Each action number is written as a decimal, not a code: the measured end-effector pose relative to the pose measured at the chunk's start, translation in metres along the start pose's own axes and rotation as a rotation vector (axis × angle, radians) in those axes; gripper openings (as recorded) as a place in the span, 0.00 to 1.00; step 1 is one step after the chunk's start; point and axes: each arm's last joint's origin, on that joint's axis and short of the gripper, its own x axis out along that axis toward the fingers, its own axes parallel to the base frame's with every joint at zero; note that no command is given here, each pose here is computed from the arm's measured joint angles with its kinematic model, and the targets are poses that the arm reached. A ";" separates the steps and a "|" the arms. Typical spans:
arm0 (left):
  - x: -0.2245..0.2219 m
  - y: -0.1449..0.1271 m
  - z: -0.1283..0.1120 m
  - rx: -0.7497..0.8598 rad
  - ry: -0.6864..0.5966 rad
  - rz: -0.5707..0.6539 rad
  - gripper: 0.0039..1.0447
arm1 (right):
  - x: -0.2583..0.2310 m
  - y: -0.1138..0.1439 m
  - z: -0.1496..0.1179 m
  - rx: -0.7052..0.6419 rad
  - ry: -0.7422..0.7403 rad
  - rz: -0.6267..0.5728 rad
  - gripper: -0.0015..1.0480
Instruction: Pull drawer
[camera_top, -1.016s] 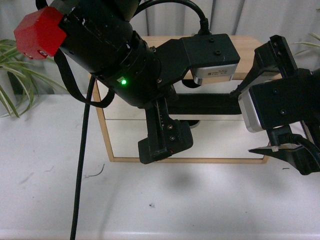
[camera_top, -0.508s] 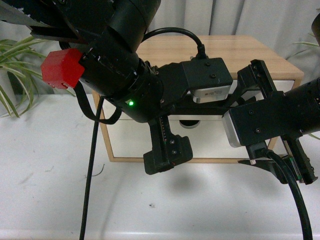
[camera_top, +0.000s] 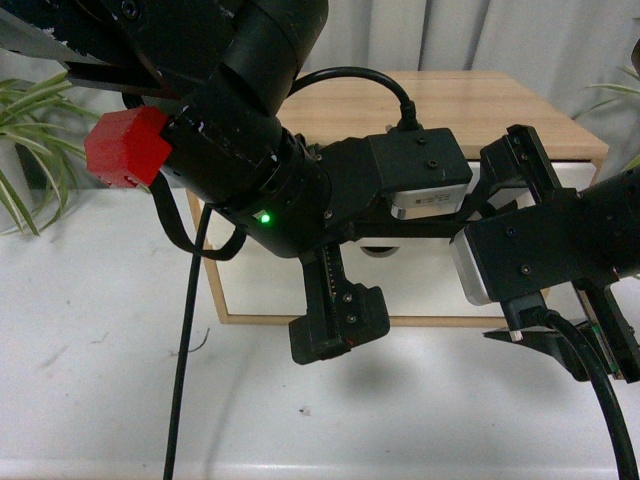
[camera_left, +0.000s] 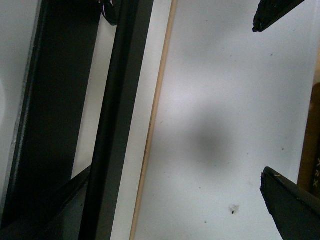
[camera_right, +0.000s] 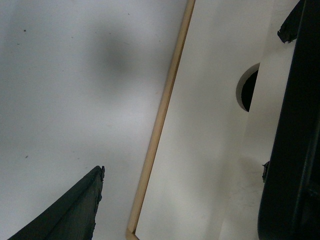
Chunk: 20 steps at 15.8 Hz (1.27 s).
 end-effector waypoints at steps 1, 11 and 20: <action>0.002 -0.003 0.000 0.003 -0.001 -0.008 0.94 | -0.003 0.002 0.002 0.004 0.006 0.009 0.94; -0.024 -0.044 -0.001 0.003 -0.055 -0.069 0.94 | -0.026 0.033 0.027 0.016 0.010 0.093 0.94; -0.034 -0.068 -0.004 -0.003 -0.043 -0.108 0.94 | -0.037 0.051 0.047 0.012 0.012 0.140 0.94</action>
